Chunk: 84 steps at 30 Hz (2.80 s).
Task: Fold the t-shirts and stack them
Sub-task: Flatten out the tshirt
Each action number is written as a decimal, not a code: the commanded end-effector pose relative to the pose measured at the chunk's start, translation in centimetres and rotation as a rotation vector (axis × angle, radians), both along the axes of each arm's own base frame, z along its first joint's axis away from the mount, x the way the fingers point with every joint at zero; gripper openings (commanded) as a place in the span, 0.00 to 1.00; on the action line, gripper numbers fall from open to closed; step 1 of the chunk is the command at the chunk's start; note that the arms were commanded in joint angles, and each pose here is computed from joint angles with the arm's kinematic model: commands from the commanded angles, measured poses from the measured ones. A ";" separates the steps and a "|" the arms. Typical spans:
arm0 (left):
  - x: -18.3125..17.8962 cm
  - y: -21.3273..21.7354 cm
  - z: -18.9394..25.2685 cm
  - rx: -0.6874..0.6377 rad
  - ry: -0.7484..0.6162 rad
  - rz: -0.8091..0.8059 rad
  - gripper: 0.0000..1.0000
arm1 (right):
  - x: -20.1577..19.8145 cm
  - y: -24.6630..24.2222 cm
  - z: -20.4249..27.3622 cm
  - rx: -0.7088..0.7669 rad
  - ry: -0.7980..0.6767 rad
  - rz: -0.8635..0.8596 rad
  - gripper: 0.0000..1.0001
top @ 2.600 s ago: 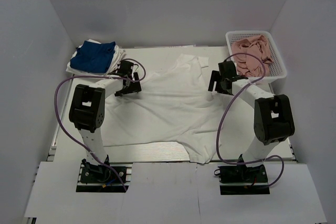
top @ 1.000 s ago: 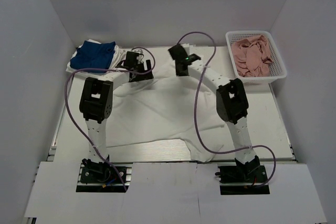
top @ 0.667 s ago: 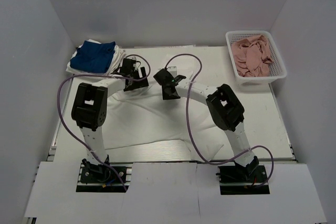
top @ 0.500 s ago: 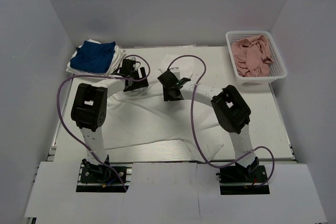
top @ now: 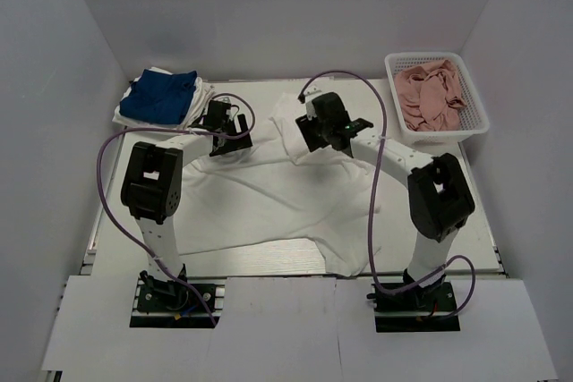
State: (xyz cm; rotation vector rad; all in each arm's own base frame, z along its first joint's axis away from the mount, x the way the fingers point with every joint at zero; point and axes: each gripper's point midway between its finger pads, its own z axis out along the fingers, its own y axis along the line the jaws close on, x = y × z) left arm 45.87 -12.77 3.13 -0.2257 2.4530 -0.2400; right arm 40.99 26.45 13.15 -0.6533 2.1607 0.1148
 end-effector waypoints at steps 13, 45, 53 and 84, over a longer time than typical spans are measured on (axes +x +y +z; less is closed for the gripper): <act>-1.8 2.2 -1.2 0.071 0.065 0.039 1.00 | 1.1 -1.0 -6.4 -0.016 0.282 0.403 0.53; -1.8 2.5 -1.8 0.091 0.079 0.050 1.00 | 5.4 -6.1 -2.2 0.133 0.063 -0.088 0.00; -1.8 2.7 -2.4 0.104 0.096 0.056 1.00 | 7.1 -18.6 -3.9 0.025 0.076 -0.730 0.00; -1.3 0.6 -0.3 0.049 0.044 -0.005 1.00 | 14.3 -2.1 -2.3 0.453 0.126 -0.155 0.88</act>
